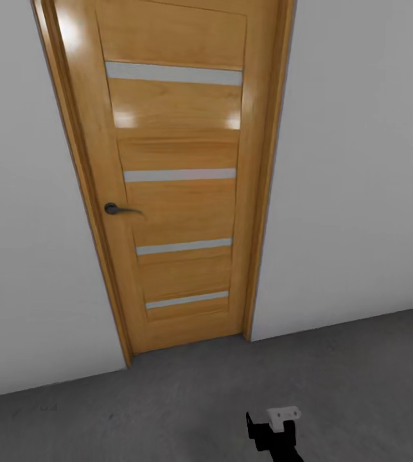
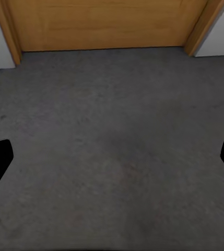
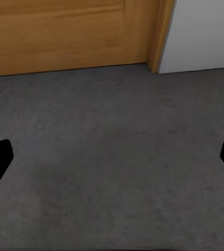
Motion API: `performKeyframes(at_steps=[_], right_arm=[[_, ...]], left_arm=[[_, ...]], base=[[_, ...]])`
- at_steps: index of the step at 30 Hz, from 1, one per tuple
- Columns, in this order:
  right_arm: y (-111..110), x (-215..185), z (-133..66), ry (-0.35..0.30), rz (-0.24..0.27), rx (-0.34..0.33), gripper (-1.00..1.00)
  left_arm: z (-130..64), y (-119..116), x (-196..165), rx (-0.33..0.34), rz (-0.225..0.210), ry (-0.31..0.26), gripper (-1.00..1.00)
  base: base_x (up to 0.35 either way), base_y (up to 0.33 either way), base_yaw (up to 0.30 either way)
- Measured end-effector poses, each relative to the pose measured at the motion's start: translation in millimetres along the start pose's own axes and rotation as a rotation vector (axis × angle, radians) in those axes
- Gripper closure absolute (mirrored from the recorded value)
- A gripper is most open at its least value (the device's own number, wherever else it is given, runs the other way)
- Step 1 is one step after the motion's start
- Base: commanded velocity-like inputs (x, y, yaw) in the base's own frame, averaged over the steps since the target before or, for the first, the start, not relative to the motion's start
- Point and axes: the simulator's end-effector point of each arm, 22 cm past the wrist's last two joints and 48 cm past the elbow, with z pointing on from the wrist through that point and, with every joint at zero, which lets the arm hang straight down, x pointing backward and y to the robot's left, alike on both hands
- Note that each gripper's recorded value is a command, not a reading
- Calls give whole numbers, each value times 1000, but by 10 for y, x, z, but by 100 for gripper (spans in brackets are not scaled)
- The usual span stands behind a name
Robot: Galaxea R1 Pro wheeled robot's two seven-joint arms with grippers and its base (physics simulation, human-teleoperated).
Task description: Move the two storage containers from the living room to the garage. In the garage, place one container on the floor and stack the other container on top of it (either order is fine).
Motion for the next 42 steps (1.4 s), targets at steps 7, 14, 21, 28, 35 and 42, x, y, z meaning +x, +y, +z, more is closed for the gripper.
performKeyframes(at_steps=[7, 14, 21, 28, 35, 42], right_arm=[[7, 95, 0, 20, -3, -2, -100], [9, 138, 4, 29, -3, -3, -100], [8, 171, 8, 35, -2, -3, -100], [5, 192, 11, 39, 1, -2, -100], [5, 194, 9, 39, 2, -2, -100], [5, 194, 8, 39, 2, -2, -100]], left_arm=[[1, 3, 29, -1, -1, 8, -100], [4, 6, 57, -2, -1, 15, -100], [5, 9, 88, -2, -2, 24, -100], [6, 10, 105, -3, -2, 29, -100], [2, 11, 111, -3, -2, 30, -100], [2, 11, 111, -3, -2, 30, -100]], base=[[0, -46, 236], [0, -7, 236], [0, -1, 236], [10, -11, 144], [190, -116, 26], [299, -126, 4]])
